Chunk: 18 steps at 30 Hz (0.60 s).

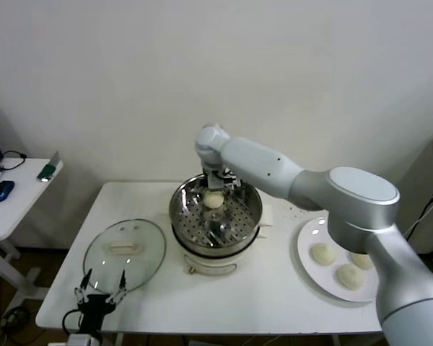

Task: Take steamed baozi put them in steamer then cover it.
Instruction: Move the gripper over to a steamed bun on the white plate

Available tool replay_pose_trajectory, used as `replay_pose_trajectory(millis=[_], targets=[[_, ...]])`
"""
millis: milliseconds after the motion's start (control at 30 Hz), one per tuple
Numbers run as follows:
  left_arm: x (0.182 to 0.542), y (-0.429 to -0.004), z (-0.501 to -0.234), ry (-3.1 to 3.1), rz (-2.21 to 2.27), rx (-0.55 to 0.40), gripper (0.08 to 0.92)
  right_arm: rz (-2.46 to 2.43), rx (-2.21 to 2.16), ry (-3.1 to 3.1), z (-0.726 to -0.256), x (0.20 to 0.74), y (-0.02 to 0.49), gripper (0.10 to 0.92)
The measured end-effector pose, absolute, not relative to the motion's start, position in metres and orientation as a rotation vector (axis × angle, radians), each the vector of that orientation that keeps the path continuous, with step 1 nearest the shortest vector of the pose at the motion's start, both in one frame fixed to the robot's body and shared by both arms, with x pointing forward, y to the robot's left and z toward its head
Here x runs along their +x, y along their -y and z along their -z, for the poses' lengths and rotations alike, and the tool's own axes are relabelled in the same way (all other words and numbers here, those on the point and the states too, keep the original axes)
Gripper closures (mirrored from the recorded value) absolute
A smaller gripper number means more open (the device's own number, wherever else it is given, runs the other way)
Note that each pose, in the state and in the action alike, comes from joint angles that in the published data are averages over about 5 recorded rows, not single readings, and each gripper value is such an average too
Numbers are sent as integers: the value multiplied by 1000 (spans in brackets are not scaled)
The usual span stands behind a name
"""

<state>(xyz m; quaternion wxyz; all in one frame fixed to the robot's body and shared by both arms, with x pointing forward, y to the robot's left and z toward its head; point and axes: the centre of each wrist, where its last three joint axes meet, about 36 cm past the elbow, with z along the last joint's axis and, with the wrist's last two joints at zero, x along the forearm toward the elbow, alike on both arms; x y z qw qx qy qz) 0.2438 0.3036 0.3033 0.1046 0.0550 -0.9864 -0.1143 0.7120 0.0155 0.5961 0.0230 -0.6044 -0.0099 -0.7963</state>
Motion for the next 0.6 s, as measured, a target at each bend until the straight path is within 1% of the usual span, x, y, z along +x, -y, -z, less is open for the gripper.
replay_pose_trajectory(millis=[200,333,467,600], targets=[[244,-304,-302,2905,334,167,177,2481,-1855,-38,-624,714,-6,199],[243,-303,-301,2903,332,163,177,2496,-1842,-156,-652,717,13,200],[243,-302,-303,2906,331,159,177,2519,-1836,-382,-681,716,49,200],[245,-299,-306,2913,327,153,177,2554,-1882,-708,-697,711,99,200]])
